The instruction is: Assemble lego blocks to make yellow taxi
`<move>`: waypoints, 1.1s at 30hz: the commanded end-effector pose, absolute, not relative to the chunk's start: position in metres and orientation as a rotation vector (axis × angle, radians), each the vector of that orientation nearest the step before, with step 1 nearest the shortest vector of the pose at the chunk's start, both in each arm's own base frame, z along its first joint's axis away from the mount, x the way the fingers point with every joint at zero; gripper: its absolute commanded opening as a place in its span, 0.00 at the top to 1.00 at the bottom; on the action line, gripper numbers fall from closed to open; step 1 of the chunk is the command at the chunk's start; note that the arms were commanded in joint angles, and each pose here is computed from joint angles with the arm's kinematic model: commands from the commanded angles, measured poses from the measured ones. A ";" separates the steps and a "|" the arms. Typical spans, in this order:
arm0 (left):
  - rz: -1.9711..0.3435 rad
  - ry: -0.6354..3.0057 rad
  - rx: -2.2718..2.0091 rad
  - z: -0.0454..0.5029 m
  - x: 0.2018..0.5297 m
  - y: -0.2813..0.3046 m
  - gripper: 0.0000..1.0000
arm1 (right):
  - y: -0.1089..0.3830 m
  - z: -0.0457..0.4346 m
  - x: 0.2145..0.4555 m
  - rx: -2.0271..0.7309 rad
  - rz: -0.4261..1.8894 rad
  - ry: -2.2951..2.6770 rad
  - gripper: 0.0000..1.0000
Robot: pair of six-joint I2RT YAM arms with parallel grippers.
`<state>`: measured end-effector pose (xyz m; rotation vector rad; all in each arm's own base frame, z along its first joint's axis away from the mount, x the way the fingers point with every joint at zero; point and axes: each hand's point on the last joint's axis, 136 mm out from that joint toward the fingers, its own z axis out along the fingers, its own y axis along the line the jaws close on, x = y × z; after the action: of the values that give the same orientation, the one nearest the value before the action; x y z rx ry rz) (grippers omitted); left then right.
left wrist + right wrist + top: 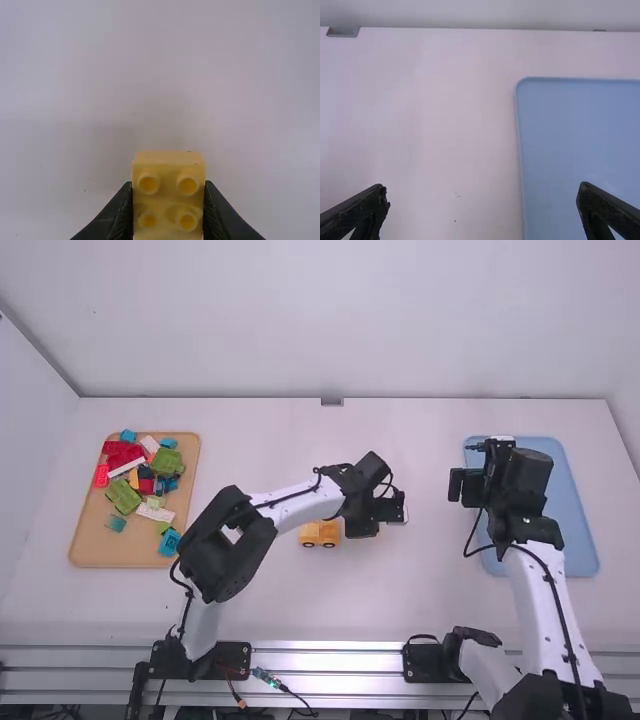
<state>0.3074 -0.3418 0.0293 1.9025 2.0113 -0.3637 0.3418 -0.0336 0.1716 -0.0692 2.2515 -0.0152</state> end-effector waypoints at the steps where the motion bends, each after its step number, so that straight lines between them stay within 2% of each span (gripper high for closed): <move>1: -0.387 2.027 1.923 0.015 0.304 -0.342 0.98 | -0.032 0.166 0.343 -0.074 -0.007 2.261 0.00; 17: -0.388 2.027 1.999 -0.001 0.290 -0.330 0.94 | -0.032 0.156 0.346 -0.106 -0.007 2.283 0.01; 23: -0.382 2.016 1.988 -0.008 0.291 -0.329 0.78 | -0.032 0.156 0.346 -0.107 -0.006 2.283 0.01; 24: -0.382 2.015 1.988 -0.008 0.290 -0.329 0.73 | -0.032 0.156 0.346 -0.107 -0.006 2.283 0.01; 25: -0.382 2.013 1.986 -0.008 0.291 -0.330 0.65 | -0.032 0.156 0.346 -0.107 -0.006 2.283 0.01; 28: -0.379 2.012 1.977 -0.007 0.294 -0.329 0.25 | -0.031 0.156 0.346 -0.112 -0.007 2.283 0.01; 29: -0.378 2.008 1.976 -0.006 0.295 -0.330 0.07 | -0.028 0.156 0.346 -0.152 0.002 2.282 0.01; 30: -0.379 2.009 1.975 -0.005 0.295 -0.331 0.01 | -0.025 0.156 0.346 -0.181 0.009 2.278 0.01; 33: -0.353 2.013 1.974 0.000 0.300 -0.331 0.01 | -0.011 0.157 0.345 -0.307 0.065 2.254 0.01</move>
<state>0.2942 -0.3291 -0.0020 1.9771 2.0212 -0.3587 0.3462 -0.0234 0.1617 -0.2055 2.2624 0.0146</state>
